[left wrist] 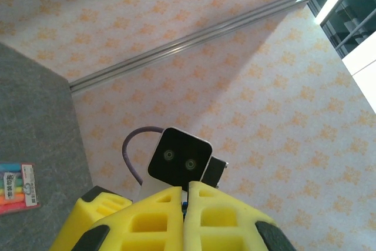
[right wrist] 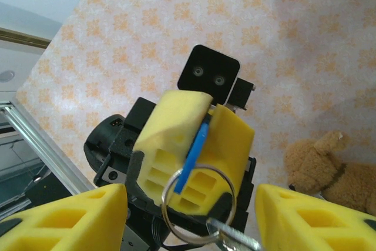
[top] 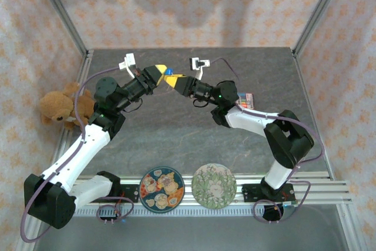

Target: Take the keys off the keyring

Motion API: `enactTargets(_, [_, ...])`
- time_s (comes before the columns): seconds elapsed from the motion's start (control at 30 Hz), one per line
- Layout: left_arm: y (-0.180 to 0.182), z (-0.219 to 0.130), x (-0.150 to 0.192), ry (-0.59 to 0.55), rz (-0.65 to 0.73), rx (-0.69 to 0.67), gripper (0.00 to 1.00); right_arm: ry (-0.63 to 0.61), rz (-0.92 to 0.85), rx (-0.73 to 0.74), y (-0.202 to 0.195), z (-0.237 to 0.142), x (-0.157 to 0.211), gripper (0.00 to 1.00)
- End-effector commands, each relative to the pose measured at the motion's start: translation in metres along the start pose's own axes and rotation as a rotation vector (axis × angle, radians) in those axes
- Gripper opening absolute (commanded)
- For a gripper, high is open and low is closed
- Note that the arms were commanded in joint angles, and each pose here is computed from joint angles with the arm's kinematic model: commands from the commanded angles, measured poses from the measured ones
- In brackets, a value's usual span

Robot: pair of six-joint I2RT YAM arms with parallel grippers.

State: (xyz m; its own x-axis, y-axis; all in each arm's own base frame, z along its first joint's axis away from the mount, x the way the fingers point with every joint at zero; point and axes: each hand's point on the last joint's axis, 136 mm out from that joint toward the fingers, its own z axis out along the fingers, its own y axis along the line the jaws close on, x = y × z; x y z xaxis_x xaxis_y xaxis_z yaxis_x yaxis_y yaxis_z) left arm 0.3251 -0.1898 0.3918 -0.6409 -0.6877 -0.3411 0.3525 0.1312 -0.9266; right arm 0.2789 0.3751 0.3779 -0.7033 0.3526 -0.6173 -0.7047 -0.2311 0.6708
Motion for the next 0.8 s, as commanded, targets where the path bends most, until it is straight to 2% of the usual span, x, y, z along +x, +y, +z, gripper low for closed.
enactTargets(0.0, [-0.008, 0.0, -0.003, -0.018, 0.01, 0.045, 0.0, -0.022, -0.055, -0.077, 0.02, 0.008, -0.009, 0.59])
enactTargets(0.77, [-0.014, -0.026, -0.029, -0.197, 0.07, 0.059, 0.0, 0.014, -0.029, -0.077, 0.018, 0.006, 0.005, 0.21])
